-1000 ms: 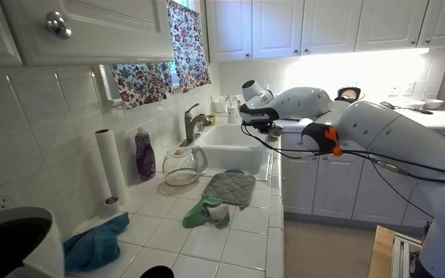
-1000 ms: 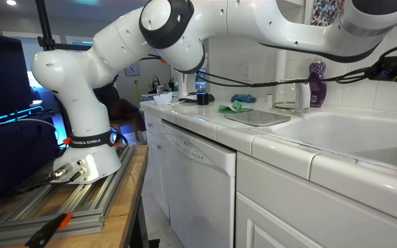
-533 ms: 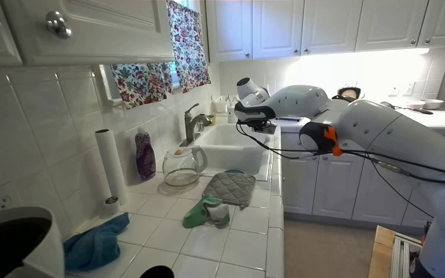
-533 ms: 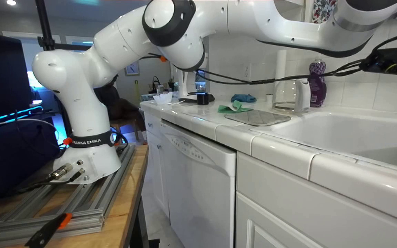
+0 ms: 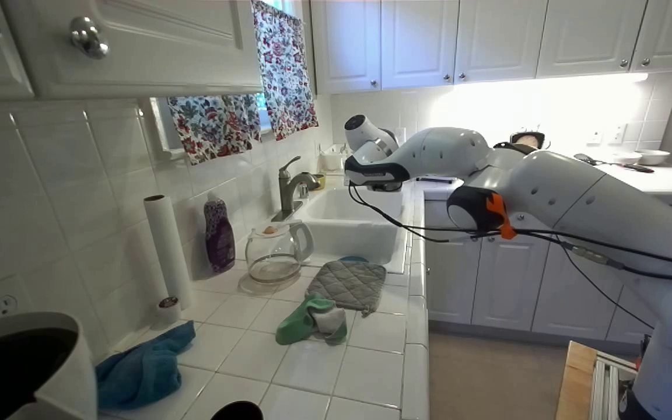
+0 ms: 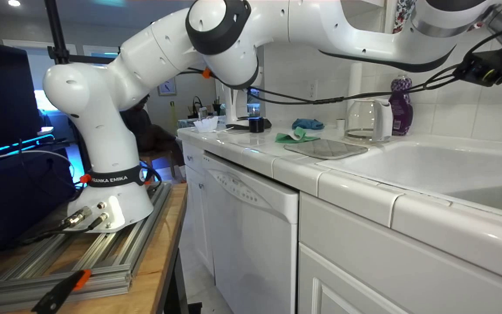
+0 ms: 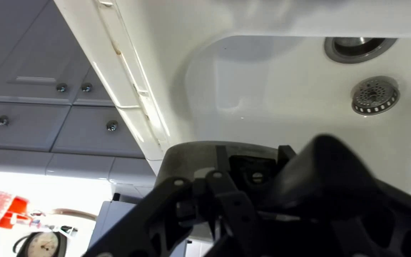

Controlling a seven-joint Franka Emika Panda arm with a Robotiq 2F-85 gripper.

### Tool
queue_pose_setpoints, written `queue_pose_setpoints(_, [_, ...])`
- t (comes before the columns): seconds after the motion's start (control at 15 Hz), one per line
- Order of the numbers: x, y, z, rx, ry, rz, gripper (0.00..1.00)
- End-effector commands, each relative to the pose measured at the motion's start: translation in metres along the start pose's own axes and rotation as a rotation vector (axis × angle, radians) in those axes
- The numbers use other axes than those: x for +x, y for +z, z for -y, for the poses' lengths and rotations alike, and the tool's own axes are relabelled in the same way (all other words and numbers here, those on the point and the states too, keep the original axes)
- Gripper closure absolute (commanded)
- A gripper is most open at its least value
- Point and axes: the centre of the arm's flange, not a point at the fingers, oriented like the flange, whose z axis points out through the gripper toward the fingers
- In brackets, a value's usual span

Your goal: Pick up the cloth and the pot, then put them on the left side of the counter

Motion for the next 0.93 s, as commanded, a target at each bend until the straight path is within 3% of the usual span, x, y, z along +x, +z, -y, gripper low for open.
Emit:
queue_pose_setpoints(0.0, [-0.002,-0.008,0.006,0.013,-0.013,-0.007,0.61])
queue_pose_setpoints(0.33, [-0.004,-0.022,0.012,0.027,-0.034,-0.010,0.61])
queue_pose_setpoints(0.4, [-0.003,-0.021,0.011,0.024,-0.034,-0.009,0.86])
queue_pose_setpoints(0.87, [-0.095,-0.067,0.015,0.038,0.015,-0.072,0.86])
